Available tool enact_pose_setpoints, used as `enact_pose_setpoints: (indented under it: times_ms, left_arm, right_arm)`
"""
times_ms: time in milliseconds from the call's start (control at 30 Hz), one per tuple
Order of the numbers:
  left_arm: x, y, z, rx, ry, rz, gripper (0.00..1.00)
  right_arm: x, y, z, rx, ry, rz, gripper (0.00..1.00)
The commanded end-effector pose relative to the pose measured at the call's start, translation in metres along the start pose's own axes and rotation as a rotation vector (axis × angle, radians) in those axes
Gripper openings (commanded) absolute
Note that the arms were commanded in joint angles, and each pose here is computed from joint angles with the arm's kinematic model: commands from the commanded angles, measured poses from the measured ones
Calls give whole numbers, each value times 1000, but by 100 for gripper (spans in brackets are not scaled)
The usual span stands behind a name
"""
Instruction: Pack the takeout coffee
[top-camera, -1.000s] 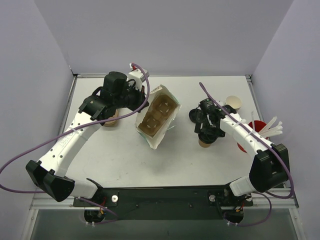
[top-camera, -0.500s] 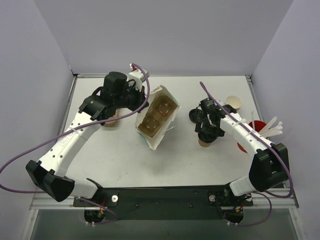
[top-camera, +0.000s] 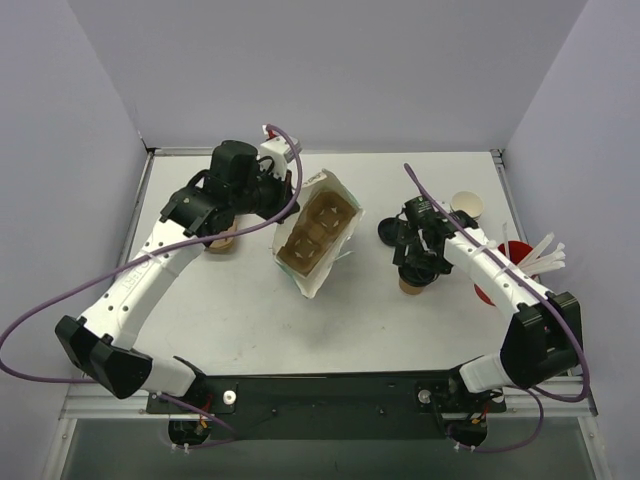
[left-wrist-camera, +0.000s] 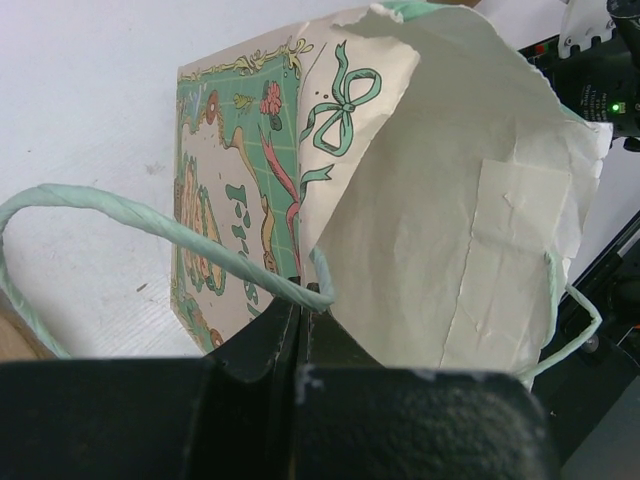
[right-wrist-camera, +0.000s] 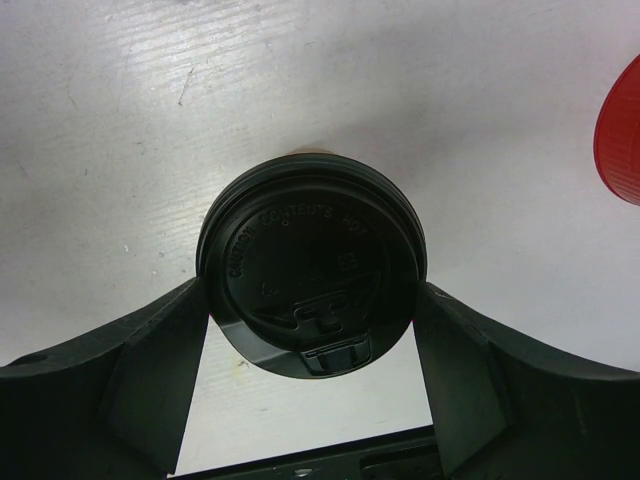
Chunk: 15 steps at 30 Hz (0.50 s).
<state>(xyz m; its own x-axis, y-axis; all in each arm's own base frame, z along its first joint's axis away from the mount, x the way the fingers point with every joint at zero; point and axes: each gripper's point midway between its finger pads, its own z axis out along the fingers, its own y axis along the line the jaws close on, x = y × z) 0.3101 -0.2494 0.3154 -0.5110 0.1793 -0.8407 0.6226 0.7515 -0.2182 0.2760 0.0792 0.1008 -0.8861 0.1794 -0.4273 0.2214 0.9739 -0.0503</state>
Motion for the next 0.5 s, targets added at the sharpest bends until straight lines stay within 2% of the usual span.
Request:
enact_pose_setpoints:
  times_ms: [0, 267, 467]
  left_arm:
    - [-20, -10, -5, 25, -43, 6, 0]
    - [-18, -10, -2, 19, -3, 7, 0]
    - [-19, -13, 3, 20, 25, 22, 0]
  right_arm:
    - [-4, -10, -20, 1, -30, 16, 36]
    - [-16, -15, -45, -15, -85, 40, 33]
    - [-38, -20, -94, -65, -192, 67, 31]
